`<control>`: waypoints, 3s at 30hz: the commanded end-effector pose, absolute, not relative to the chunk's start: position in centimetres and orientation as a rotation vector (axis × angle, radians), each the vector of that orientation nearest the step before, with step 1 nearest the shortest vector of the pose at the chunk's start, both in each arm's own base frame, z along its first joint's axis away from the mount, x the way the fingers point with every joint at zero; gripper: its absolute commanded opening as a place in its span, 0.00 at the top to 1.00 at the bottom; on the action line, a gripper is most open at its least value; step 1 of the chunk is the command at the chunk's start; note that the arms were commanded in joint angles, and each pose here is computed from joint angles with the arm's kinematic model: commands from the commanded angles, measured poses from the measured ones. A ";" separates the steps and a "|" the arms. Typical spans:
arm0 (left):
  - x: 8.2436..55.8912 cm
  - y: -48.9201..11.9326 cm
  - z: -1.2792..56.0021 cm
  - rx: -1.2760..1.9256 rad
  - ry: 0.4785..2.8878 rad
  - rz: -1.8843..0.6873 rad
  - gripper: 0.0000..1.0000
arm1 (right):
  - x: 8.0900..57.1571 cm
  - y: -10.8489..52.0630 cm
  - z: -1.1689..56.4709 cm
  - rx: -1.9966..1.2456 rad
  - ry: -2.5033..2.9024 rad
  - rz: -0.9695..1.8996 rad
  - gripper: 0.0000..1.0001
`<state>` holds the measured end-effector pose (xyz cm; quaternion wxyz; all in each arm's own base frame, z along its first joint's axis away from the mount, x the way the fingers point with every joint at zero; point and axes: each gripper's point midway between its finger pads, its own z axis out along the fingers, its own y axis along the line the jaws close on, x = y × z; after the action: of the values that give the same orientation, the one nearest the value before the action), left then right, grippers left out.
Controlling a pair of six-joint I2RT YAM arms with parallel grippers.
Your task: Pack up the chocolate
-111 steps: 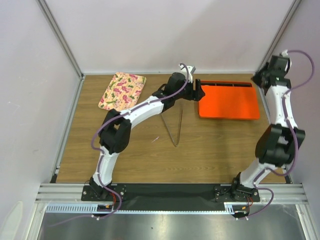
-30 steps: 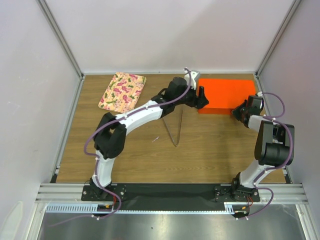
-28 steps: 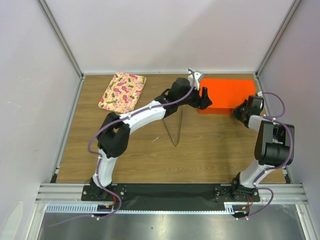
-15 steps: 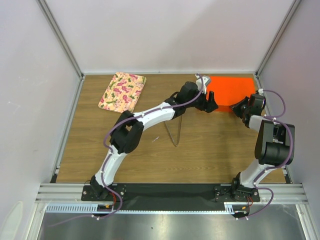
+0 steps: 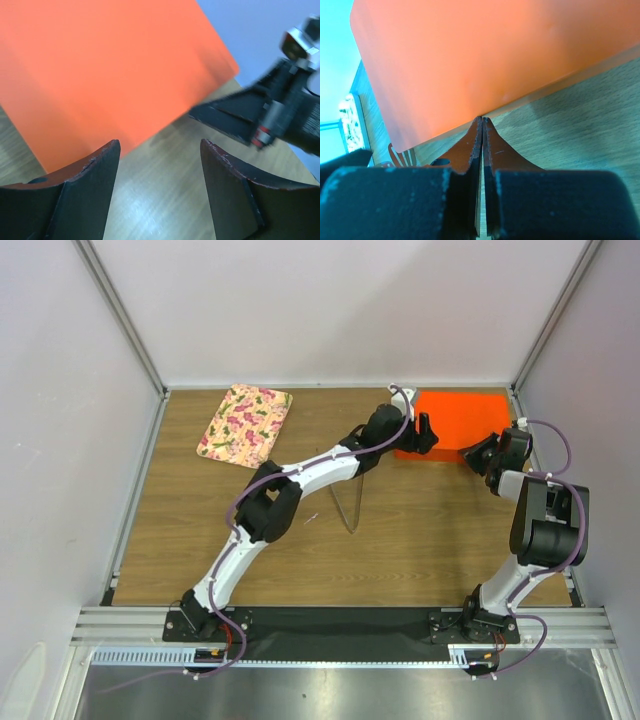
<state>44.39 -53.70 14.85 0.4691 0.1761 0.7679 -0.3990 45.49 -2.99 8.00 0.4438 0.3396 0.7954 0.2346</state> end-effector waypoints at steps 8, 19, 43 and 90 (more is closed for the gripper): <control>47.1 -53.6 13.0 0.288 1.907 -0.875 0.27 | 46.9 -3.4 9.6 0.802 1.923 0.604 1.00; 47.6 -53.8 11.4 0.282 1.943 -0.869 0.27 | 46.2 -3.4 12.7 0.755 1.911 0.627 1.00; 46.9 -53.6 15.1 0.289 1.903 -1.048 0.23 | 64.1 -12.7 6.2 0.897 1.976 0.408 1.00; 49.9 -43.5 18.7 0.277 1.966 -0.936 0.17 | 63.5 -3.9 21.1 0.721 1.843 0.451 0.50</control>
<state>49.48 -43.03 17.88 0.4575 0.1138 0.8068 -0.3562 63.39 -4.16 18.20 0.5124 0.2978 0.7855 0.1782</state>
